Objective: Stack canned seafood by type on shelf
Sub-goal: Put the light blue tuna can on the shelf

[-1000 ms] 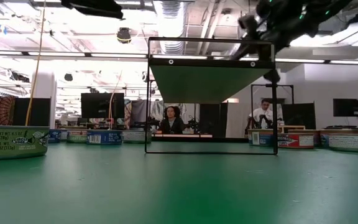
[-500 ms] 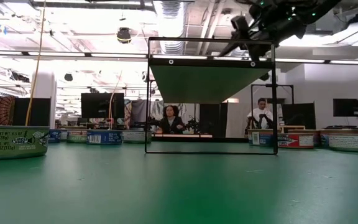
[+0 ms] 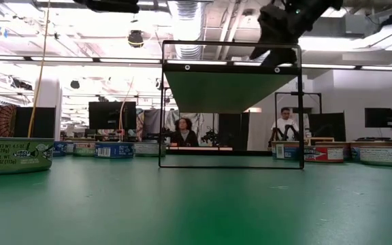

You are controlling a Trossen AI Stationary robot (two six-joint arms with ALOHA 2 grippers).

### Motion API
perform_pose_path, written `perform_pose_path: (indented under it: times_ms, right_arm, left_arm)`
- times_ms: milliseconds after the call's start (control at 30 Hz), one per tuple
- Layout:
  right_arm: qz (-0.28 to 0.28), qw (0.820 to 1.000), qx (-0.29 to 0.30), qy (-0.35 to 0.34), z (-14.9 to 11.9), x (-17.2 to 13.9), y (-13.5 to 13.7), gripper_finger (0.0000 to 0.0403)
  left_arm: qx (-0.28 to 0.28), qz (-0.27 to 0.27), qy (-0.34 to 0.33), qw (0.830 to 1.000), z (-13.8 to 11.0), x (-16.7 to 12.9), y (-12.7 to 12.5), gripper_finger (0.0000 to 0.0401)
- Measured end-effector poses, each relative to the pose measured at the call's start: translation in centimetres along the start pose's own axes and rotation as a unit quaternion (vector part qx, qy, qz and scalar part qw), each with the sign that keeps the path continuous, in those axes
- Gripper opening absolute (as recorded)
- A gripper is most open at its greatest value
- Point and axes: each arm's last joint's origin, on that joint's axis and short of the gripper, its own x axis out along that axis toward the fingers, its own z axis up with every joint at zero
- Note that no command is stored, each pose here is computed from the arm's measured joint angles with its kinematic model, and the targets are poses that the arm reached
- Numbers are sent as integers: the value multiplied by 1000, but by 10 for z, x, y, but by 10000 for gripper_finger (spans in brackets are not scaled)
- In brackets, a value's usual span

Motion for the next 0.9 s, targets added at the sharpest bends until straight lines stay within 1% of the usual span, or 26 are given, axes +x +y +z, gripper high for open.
perform_pose_path:
  times_ms: [100,200,333,467,600,733,900]
  right_arm:
    - [-46,997,-65,-9,0,3,11,306]
    - [-65,994,-88,6,-3,13,15,306]
    - [-74,992,-89,41,-8,29,14,306]
    - [-80,991,-88,63,-11,51,15,306]
    - [-106,989,-86,58,-11,71,13,306]
    - [-118,990,-74,34,-6,84,8,306]
    - [-127,990,-58,-2,2,85,0,306]
  left_arm:
    - [1,11,-4,1000,1,2,2,288]
    - [-11,16,-11,1000,3,2,4,288]
    - [-35,16,-9,999,2,2,4,288]
    - [-70,21,-7,997,2,2,4,288]
    - [-87,26,-7,996,2,2,4,288]
    - [-94,30,-7,995,2,2,4,288]
    - [-84,37,-5,996,2,2,5,288]
